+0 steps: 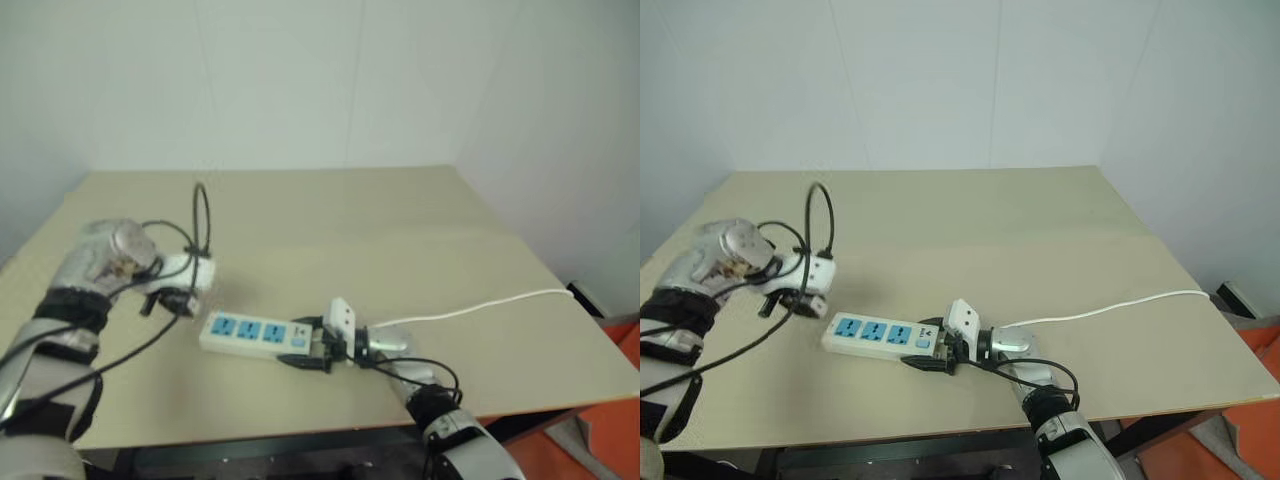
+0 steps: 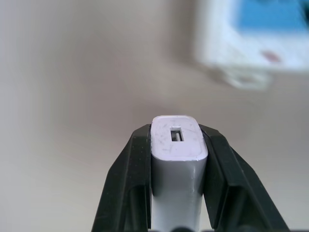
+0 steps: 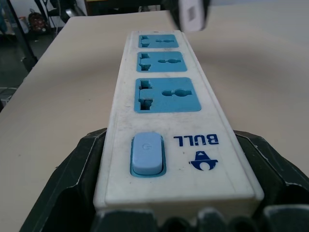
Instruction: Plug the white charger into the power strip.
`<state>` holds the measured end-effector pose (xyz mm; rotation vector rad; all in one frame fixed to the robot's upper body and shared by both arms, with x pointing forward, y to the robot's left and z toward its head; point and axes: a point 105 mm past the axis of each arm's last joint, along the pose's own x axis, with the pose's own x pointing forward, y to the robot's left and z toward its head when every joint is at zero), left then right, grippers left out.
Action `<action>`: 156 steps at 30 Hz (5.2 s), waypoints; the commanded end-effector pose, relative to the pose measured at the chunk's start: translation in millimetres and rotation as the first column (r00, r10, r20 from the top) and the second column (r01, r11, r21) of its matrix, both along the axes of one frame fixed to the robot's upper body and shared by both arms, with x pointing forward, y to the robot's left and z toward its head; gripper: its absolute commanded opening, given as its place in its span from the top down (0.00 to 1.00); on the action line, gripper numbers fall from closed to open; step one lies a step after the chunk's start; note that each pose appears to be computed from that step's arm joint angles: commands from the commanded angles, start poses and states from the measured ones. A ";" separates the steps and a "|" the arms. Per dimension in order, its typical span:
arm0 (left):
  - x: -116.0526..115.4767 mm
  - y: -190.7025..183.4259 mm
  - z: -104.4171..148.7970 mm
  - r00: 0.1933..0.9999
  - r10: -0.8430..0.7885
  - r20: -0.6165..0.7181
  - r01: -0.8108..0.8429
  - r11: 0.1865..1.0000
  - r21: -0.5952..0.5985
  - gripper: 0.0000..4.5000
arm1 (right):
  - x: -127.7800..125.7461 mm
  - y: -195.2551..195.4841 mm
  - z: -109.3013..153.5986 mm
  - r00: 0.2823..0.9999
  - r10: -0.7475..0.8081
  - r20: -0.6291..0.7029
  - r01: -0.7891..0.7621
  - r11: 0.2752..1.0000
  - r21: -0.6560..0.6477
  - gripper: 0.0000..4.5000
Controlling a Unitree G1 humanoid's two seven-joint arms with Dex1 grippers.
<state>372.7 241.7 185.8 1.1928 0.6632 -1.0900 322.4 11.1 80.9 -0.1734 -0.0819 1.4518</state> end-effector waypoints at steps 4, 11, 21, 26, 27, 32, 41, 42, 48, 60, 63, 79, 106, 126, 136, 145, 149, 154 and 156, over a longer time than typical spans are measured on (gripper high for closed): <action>8.8 -33.9 61.8 0.973 0.016 0.232 0.048 0.962 -0.267 0.77 | -3.7 2.2 4.0 0.992 0.102 0.068 -0.098 0.994 -0.053 0.24; -13.6 -88.7 93.4 0.934 -0.007 0.357 0.229 0.779 -0.584 0.77 | 6.9 -9.3 -22.3 0.998 0.041 0.037 -0.034 0.985 -0.169 0.24; -56.9 -114.9 73.0 0.954 -0.049 0.294 0.268 0.576 -0.773 0.77 | 1.7 -10.3 -45.0 0.997 0.071 -0.038 -0.079 0.953 -0.293 0.24; -60.5 -109.9 66.1 0.964 -0.049 0.261 0.240 0.581 -0.778 0.77 | -4.9 -12.3 -46.9 0.984 0.128 -0.123 -0.160 0.940 -0.300 0.24; -60.3 -108.5 66.3 0.965 -0.049 0.259 0.238 0.584 -0.776 0.77 | -4.8 -12.1 -46.7 0.983 0.129 -0.129 -0.163 0.940 -0.300 0.24; -63.4 -105.8 66.0 0.967 -0.065 0.246 0.237 0.578 -0.781 0.77 | -3.9 -9.8 -46.3 0.985 0.122 -0.122 -0.153 0.943 -0.295 0.24; -76.8 -100.8 37.8 0.979 -0.105 0.173 0.202 0.498 -0.843 0.77 | -4.5 -8.1 -48.3 0.985 0.117 -0.123 -0.149 0.944 -0.296 0.24; -79.0 -99.5 33.4 0.981 -0.117 0.158 0.195 0.485 -0.852 0.77 | -4.4 -8.0 -48.2 0.985 0.116 -0.124 -0.148 0.944 -0.295 0.24; -79.0 -94.4 19.2 0.986 -0.133 0.100 0.145 0.384 -0.912 0.77 | -4.4 -8.7 -49.4 0.985 0.115 -0.126 -0.148 0.942 -0.301 0.24; -84.4 -92.2 -13.7 0.966 -0.248 -0.072 0.022 0.359 -0.933 0.77 | -6.0 -9.8 -51.2 0.983 0.115 -0.140 -0.153 0.942 -0.299 0.24; -82.5 -97.2 -18.8 0.961 -0.266 -0.071 0.033 0.365 -0.931 0.77 | -6.1 -9.9 -51.1 0.983 0.112 -0.144 -0.151 0.944 -0.294 0.24; -71.2 -97.6 -43.8 0.960 -0.265 -0.090 0.029 0.417 -0.908 0.77 | -6.9 -15.0 -53.0 0.985 0.092 -0.148 -0.132 0.949 -0.287 0.24; -65.0 -101.6 -63.9 0.962 -0.250 -0.106 0.007 0.416 -0.909 0.77 | -7.5 -22.6 -54.5 0.985 0.073 -0.155 -0.116 0.949 -0.293 0.24; -77.6 -73.6 -109.5 0.967 -0.155 -0.202 -0.100 0.497 -0.862 0.77 | -8.6 -29.3 -55.1 0.983 0.086 -0.164 -0.134 0.940 -0.313 0.24; -86.1 -59.8 -124.6 0.959 -0.126 -0.255 -0.151 0.534 -0.832 0.77 | -6.6 -31.3 -53.1 0.983 0.088 -0.158 -0.136 0.937 -0.323 0.24; -83.0 -63.8 -124.3 0.946 -0.135 -0.295 -0.165 0.584 -0.795 0.48 | -5.3 -30.7 -51.3 0.984 0.092 -0.153 -0.138 0.935 -0.326 0.24; -75.0 -69.3 -121.4 0.951 -0.130 -0.281 -0.150 0.601 -0.785 0.20 | -6.1 -28.9 -51.6 0.983 0.097 -0.154 -0.143 0.935 -0.325 0.24; -72.1 -73.6 -112.4 0.952 -0.160 -0.262 -0.115 0.605 -0.788 0.01 | -6.1 -25.6 -50.7 0.983 0.103 -0.150 -0.147 0.935 -0.322 0.24; -71.0 -73.4 -104.0 0.957 -0.169 -0.237 -0.093 0.593 -0.800 0.01 | -6.1 -24.6 -50.3 0.983 0.105 -0.148 -0.148 0.935 -0.321 0.24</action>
